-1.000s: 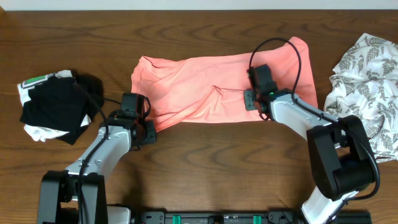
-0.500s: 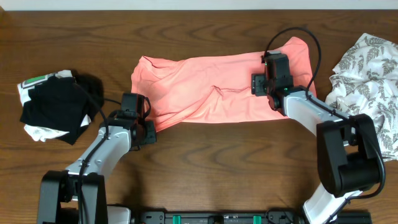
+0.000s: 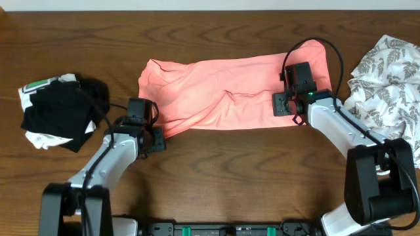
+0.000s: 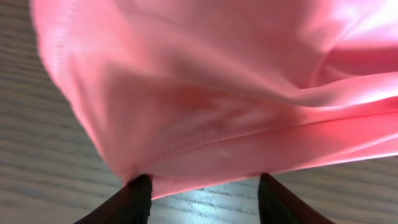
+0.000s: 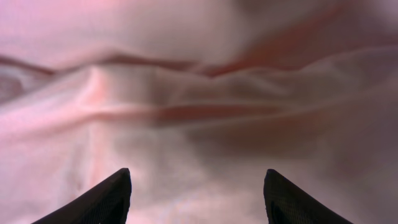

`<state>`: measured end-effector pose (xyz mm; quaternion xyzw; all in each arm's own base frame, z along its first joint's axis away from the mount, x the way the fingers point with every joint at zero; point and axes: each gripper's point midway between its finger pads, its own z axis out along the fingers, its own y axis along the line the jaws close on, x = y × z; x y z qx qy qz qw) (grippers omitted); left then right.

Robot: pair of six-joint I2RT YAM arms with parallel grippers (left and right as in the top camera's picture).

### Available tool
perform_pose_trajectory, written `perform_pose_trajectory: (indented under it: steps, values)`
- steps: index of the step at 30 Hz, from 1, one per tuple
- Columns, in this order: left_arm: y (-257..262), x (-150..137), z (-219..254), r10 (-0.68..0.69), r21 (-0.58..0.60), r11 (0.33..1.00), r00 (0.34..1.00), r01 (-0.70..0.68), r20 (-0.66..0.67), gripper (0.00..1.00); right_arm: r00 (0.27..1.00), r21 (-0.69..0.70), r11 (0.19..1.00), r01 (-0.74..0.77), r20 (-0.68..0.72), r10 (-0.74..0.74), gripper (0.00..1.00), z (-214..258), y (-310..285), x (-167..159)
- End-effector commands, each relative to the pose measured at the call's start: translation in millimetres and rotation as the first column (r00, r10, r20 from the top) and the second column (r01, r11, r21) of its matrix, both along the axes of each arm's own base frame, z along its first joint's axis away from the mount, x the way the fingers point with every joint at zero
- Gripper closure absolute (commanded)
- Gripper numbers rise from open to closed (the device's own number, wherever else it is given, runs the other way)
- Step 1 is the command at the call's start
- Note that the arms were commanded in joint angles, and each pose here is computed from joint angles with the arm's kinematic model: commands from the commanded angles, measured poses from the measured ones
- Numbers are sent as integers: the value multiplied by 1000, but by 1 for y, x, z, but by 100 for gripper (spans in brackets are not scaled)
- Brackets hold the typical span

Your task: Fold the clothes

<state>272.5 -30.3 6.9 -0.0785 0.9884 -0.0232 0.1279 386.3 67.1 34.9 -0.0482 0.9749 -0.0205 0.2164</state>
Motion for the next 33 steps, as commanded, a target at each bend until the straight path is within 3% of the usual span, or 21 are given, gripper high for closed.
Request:
perform_pose_trajectory:
  steps: [1, 6, 17, 23, 29, 33]
  values:
    - [2, 16, 32, 8, -2, 1000, 993, -8, 115, 37, 1000, -4, 1000, 1, -15, -1, 33, -3, -4, -1]
    - [2, 11, 51, 9, -6, 1000, 988, -8, 156, 35, 1000, -6, 1000, 8, -26, -8, 33, -5, -7, -3]
    - [6, -8, 24, 9, 17, 1000, 999, -10, 38, 33, 996, -18, 999, 28, -88, -29, 33, -26, -16, -9]
    - [31, -8, 10, 45, 161, 986, 999, -44, 2, 33, 995, -19, 999, 28, -92, -30, 34, -27, -16, -10]
    - [33, -4, -4, 50, 182, 982, 999, -45, -19, 33, 995, -19, 999, 28, -92, -30, 35, -27, -16, -10]
    - [36, 2, -8, 54, 198, 979, 999, -52, -2, 41, 995, -19, 999, 28, -92, -30, 36, -27, -16, -10]
